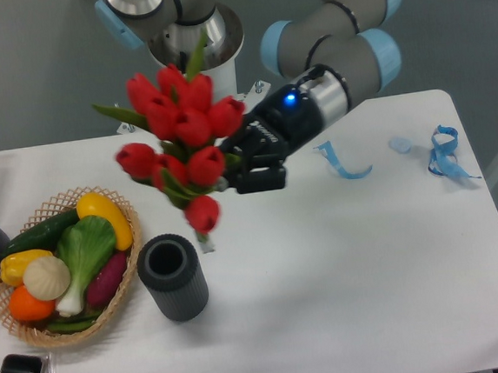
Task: Insert the flowers into the vase
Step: 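Carry the tulip bunch over to the dark grey vase, then lower the tulip stems down into the vase opening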
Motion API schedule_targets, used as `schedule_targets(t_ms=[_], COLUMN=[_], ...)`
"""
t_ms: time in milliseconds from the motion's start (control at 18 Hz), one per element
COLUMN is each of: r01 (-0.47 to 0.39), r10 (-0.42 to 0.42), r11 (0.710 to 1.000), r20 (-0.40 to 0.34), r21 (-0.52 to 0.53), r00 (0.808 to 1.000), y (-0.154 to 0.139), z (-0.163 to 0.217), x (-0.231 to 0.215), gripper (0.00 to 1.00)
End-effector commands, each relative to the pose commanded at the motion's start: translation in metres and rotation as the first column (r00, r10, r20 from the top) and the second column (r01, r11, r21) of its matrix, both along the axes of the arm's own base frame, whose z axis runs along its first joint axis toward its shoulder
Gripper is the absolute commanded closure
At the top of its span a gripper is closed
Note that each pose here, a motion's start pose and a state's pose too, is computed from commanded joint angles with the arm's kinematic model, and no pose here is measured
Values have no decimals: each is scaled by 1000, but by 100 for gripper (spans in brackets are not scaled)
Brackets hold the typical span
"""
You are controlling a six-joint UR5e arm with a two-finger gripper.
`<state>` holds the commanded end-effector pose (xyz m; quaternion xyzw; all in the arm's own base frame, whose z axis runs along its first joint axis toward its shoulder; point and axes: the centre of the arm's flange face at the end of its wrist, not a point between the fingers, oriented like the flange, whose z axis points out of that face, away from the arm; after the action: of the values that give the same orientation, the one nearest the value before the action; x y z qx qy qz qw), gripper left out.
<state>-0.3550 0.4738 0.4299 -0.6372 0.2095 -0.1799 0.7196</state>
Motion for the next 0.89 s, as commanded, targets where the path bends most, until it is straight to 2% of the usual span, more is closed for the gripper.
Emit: schedule_targets(t_ms=[167,889], r01=[-1,21], r10=[1,-19], r11=[1000,999], r20=[32,42], r21=[-25,-47], r00=[999,999], y=[-1,11], z=[-21,-49], x=[3,14], gripper=[77,77])
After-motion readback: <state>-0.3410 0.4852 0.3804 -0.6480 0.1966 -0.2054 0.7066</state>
